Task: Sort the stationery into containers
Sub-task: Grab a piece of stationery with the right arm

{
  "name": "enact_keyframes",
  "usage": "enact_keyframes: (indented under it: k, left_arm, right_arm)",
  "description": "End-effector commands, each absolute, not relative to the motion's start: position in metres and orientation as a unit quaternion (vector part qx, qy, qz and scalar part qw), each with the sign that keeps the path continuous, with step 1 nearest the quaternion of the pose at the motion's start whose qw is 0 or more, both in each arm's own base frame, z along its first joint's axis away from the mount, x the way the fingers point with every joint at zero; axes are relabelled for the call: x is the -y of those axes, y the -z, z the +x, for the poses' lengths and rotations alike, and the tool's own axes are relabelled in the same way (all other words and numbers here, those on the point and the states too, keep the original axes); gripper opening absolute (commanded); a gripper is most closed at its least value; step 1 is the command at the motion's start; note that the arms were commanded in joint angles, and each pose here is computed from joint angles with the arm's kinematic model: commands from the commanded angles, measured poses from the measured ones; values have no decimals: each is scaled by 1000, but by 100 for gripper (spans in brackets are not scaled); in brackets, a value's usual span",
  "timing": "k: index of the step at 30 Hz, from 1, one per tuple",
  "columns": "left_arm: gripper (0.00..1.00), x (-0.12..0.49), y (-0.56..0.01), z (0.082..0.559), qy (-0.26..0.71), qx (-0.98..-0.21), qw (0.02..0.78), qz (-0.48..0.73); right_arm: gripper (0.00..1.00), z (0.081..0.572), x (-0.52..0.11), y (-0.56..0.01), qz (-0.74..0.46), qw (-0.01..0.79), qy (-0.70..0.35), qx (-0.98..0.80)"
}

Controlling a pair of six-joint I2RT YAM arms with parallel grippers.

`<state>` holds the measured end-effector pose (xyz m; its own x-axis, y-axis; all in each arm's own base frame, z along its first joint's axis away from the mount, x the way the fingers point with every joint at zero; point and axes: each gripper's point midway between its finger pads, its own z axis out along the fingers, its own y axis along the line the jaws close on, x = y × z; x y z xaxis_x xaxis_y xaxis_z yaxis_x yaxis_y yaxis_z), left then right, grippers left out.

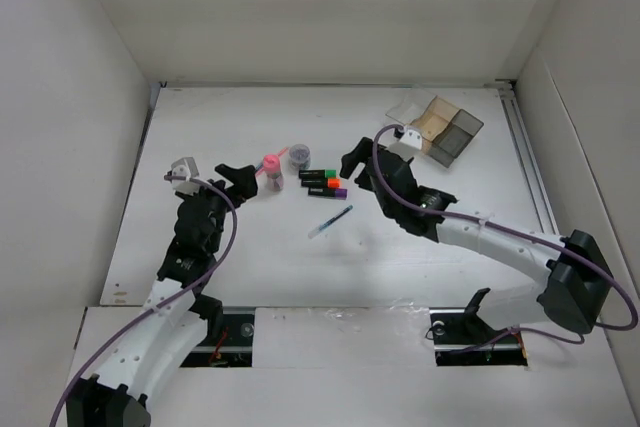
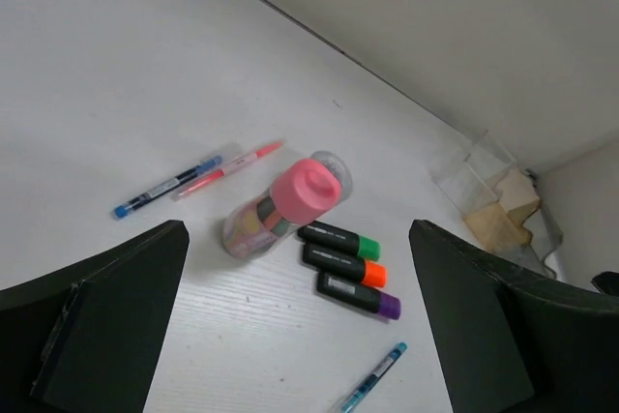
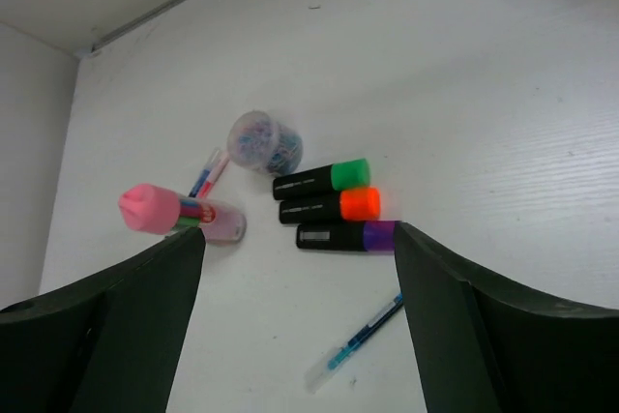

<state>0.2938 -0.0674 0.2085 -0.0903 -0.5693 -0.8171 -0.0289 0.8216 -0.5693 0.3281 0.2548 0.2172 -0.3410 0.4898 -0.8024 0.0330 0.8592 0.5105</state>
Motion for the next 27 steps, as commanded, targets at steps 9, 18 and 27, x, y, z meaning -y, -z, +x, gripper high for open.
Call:
enact_keyframes:
  k: [9,18,27]
  left_arm:
    - [99,131,-242,258,366,-650,665,-36]
    - [99,100,-255,245,348,-612,702,-111]
    - [11,69,-234,264,287,-640,675,-227]
  right_arm:
    - [9,341,-310,-266,114,552,-286,-775]
    - [61,354,-346,-266,69,538,-299,-785]
    - [95,386,-391,-225,11,515,-224,-827]
